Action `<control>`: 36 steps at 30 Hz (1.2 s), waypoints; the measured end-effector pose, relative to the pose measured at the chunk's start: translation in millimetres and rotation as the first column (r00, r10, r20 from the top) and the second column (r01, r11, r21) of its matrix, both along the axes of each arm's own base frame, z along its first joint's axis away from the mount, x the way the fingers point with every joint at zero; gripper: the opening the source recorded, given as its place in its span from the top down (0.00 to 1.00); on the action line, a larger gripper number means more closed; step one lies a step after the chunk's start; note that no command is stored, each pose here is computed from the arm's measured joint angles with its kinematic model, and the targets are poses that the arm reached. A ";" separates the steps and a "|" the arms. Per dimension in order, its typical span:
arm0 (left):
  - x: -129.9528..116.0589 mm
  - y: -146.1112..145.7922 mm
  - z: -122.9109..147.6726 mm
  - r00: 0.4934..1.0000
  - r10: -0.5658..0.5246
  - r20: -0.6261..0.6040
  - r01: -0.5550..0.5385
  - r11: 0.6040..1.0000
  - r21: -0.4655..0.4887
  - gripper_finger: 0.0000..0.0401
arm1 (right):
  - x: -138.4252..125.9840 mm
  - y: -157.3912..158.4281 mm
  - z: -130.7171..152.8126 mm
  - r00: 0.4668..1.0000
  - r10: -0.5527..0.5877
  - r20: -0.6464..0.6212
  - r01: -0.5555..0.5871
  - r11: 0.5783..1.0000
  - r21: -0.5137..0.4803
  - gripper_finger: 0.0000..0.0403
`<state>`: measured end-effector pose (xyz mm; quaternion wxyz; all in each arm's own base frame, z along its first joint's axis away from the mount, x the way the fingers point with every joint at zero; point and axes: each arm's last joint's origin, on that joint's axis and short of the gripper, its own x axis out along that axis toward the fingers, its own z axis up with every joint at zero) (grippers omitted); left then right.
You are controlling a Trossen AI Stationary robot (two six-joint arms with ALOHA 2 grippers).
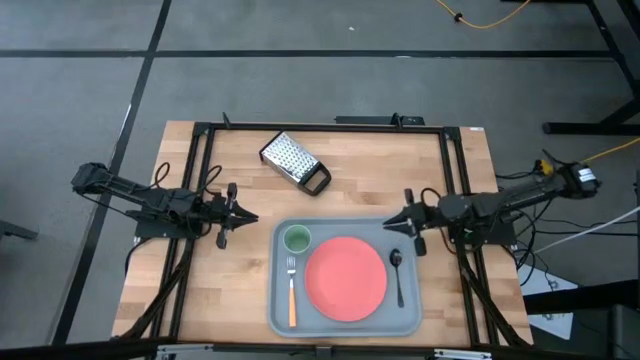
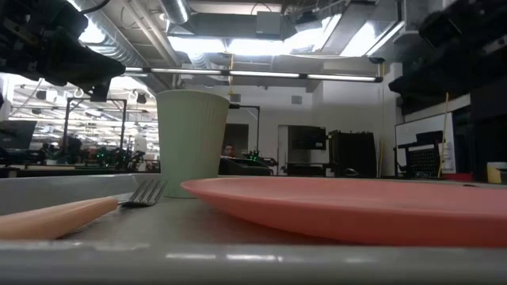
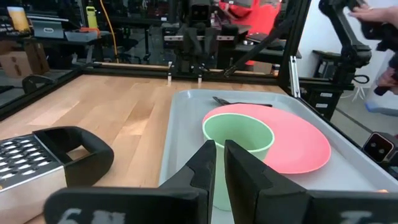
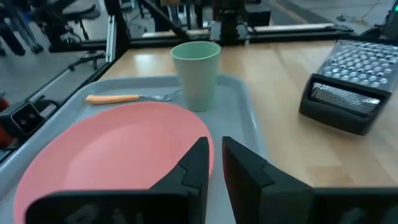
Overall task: Pick and place plate/cup/fork/spoon on tray
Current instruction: Return to Home Position
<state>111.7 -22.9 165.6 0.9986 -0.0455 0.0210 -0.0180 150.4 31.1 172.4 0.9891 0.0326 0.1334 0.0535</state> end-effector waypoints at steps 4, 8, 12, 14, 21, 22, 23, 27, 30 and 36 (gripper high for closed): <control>0.0 0.0 0.0 1.000 0.000 0.000 0.000 1.000 0.000 0.93 | -14.3 -8.9 -10.1 0.999 -0.008 0.049 0.007 1.000 0.017 0.87; 0.0 0.0 -0.1 1.000 0.000 -0.001 0.000 1.000 0.000 0.92 | -24.4 -13.7 -15.5 0.994 -0.026 0.110 0.022 0.999 0.032 0.87; 0.0 0.0 -0.1 1.000 0.000 -0.001 0.000 1.000 0.000 0.93 | -30.0 -16.5 -15.2 0.988 -0.041 0.149 0.036 0.999 0.030 0.87; 0.0 0.0 -0.1 1.000 0.000 -0.001 0.000 1.000 0.000 0.94 | -32.1 -17.6 -12.8 0.984 -0.044 0.173 0.041 0.999 0.021 0.87; 0.0 0.0 -0.1 1.000 0.000 -0.001 0.000 1.000 0.000 0.94 | -41.8 -19.5 -9.1 0.975 -0.048 0.215 0.045 0.999 0.015 0.87; 0.0 0.0 -0.1 1.000 0.000 -0.001 0.000 1.000 0.000 0.94 | -43.3 -19.6 -9.0 0.975 -0.047 0.219 0.045 0.999 0.015 0.87; 0.0 0.0 -0.1 1.000 0.000 -0.001 0.000 1.000 0.000 0.94 | -44.7 -19.8 -8.9 0.974 -0.047 0.222 0.045 0.999 0.015 0.87; 0.0 0.0 -0.1 1.000 0.000 -0.001 0.000 1.000 0.000 0.94 | -49.4 -20.4 -9.4 0.973 -0.047 0.226 0.045 0.999 0.015 0.87; 0.0 0.0 -0.1 1.000 0.000 -0.001 0.000 1.000 0.000 0.94 | -51.6 -20.6 -5.9 0.963 -0.048 0.267 0.044 0.999 0.022 0.87; 0.0 0.0 -0.1 1.000 0.000 -0.001 0.000 1.000 0.000 0.94 | -53.7 -20.8 -3.5 0.954 -0.048 0.296 0.042 0.999 0.026 0.87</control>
